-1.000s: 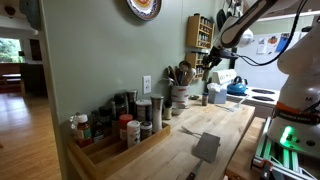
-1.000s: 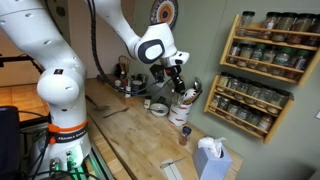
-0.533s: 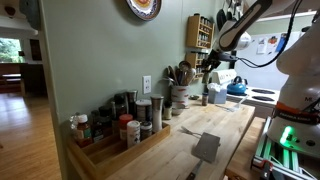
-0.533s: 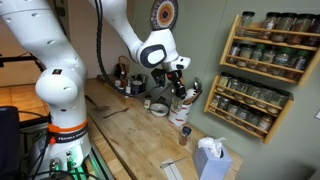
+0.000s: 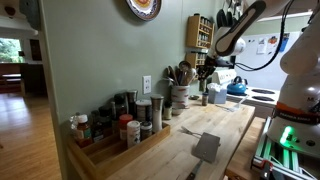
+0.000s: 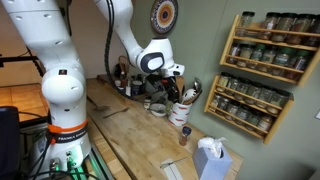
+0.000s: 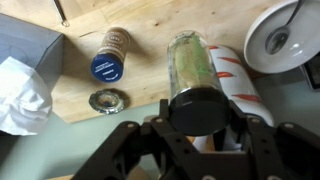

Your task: Pick up the second spice bottle from the left on the top shelf of the top spice rack and put it on the table

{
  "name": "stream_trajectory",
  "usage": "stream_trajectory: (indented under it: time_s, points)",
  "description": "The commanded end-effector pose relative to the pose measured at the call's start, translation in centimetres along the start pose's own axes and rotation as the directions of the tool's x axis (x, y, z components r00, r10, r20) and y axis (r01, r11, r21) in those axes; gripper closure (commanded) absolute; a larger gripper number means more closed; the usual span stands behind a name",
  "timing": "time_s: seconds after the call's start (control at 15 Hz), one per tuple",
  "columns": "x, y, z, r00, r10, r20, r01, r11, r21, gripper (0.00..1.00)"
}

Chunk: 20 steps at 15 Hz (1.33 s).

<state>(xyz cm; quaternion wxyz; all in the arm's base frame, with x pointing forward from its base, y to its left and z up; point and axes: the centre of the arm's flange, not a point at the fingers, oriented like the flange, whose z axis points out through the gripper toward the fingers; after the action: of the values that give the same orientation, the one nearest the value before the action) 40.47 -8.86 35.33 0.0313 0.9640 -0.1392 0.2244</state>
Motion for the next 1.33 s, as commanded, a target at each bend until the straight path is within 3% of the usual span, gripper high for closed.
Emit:
stream_trajectory:
  time_s: [0.0,0.53,0.8,1.27]
  points:
    - [-1.7,-0.1,3.4,0.996,-0.083,0.020,0.082,0.996,0.039,0.69]
    - [-4.9,-1.0,9.0,0.985,-0.167,-0.035,0.170,0.979,0.111,0.69]
    - [-5.3,-1.9,9.1,0.987,-0.160,-0.025,0.162,0.979,0.125,0.69]
    - [-5.9,-0.5,10.3,0.981,-0.192,-0.008,0.192,0.974,0.119,0.69]
